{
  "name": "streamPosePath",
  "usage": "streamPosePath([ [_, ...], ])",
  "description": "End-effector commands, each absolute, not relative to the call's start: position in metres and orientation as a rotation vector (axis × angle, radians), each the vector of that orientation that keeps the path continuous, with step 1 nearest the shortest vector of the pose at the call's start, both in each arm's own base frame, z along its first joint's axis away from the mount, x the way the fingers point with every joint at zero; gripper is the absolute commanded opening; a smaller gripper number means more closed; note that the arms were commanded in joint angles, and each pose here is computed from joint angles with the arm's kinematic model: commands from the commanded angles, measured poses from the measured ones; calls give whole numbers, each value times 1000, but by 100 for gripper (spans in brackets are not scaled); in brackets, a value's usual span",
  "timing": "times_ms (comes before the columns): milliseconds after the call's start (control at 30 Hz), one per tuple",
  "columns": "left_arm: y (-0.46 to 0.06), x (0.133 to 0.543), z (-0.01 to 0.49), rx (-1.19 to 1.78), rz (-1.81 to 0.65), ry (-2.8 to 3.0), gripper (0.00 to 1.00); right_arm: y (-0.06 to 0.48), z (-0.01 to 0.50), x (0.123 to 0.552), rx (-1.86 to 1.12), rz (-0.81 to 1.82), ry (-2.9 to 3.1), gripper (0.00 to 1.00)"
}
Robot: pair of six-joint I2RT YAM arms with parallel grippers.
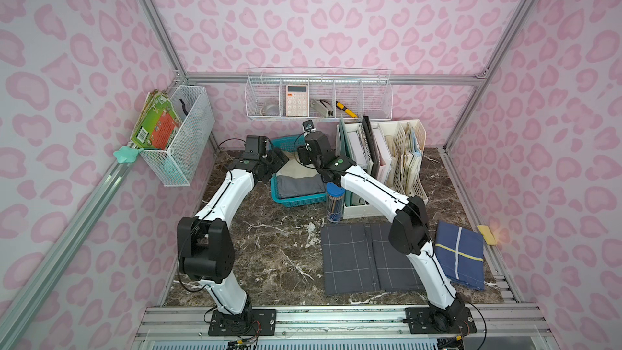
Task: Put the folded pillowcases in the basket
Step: Move the pillowcase to the center of the board.
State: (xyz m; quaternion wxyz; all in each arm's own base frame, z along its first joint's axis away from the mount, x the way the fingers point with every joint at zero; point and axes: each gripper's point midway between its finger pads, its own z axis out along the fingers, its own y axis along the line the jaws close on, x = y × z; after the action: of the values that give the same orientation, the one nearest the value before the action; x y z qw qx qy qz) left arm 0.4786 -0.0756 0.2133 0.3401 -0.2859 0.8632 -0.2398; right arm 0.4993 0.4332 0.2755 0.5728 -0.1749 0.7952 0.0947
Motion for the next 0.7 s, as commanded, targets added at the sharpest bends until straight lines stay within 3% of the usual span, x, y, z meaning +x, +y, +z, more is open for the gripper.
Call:
streamPosePath([
  [0,-69,458,216,-721,-574,2258,92,427,314,487,-362,268,1786,69],
  [333,-53,369,211,-678,-469,2337,95,393,346,401,-375,369,1745,69],
  [667,-81,289,177,-594,-482,2446,98,336,277,325,-391,389,1890,70],
])
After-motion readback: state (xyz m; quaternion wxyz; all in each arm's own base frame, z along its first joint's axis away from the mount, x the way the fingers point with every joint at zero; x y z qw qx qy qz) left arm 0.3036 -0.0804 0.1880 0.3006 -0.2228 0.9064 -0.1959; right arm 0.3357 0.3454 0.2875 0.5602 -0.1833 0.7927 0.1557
